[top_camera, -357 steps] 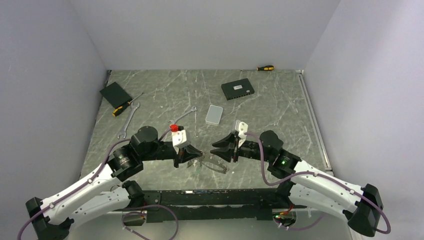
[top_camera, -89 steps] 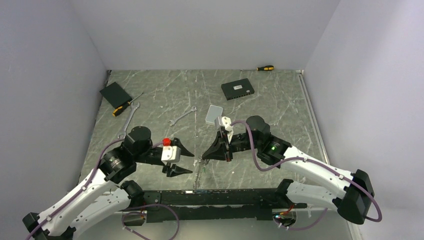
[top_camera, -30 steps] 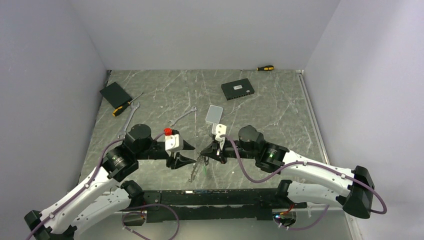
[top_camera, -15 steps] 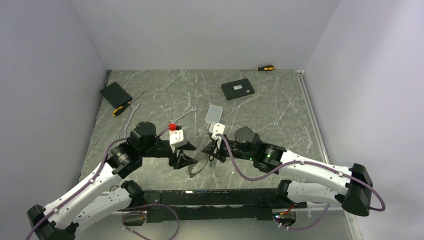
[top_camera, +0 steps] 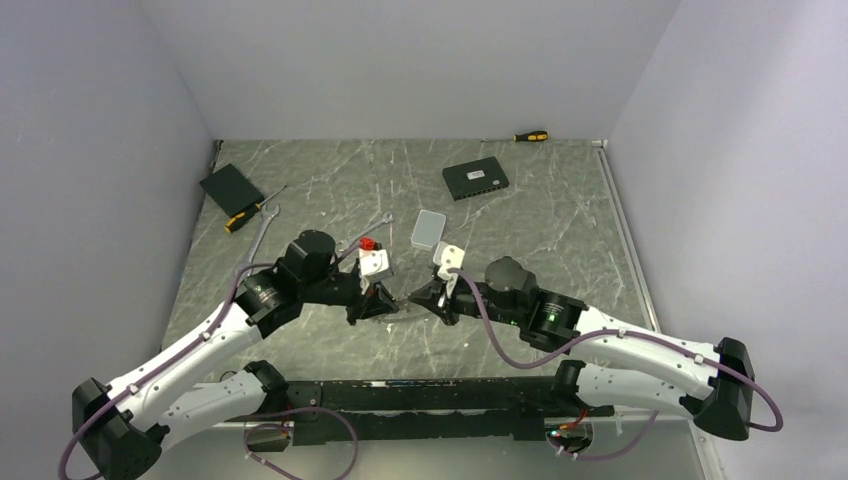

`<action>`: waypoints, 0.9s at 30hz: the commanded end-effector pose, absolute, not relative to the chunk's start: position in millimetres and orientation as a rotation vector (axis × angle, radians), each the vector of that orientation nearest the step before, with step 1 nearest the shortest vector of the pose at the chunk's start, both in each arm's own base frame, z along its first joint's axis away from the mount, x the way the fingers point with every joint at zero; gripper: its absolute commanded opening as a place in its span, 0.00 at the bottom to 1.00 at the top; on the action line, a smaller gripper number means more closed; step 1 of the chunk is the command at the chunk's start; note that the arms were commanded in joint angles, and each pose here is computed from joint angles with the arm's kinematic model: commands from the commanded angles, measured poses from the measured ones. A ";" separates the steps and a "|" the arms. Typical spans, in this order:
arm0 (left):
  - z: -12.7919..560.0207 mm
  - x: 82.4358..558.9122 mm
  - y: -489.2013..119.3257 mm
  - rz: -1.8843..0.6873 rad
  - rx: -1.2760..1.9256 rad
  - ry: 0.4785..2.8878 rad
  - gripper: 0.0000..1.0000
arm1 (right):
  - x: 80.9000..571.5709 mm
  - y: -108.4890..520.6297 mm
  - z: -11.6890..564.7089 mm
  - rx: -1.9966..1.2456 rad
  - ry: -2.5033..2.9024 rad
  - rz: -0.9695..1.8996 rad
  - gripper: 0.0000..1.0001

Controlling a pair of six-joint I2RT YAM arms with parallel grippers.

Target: Put the keys on the keyring

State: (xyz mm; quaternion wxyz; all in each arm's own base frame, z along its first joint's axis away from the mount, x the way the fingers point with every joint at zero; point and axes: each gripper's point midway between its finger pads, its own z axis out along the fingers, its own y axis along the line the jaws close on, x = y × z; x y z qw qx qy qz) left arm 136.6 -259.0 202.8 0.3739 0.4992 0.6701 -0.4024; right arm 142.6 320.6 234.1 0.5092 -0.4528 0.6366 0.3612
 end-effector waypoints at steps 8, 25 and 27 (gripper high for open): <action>222.3 132.1 -251.4 -0.976 1.334 1.606 0.00 | 141.7 319.7 275.0 -0.965 1.373 0.945 0.00; 276.9 116.0 -237.7 -0.982 1.202 1.398 0.58 | 123.3 323.3 252.7 -1.171 1.238 0.953 0.00; 281.7 118.3 -233.6 -0.958 1.163 1.386 0.60 | 119.0 325.2 248.3 -1.195 1.215 0.968 0.00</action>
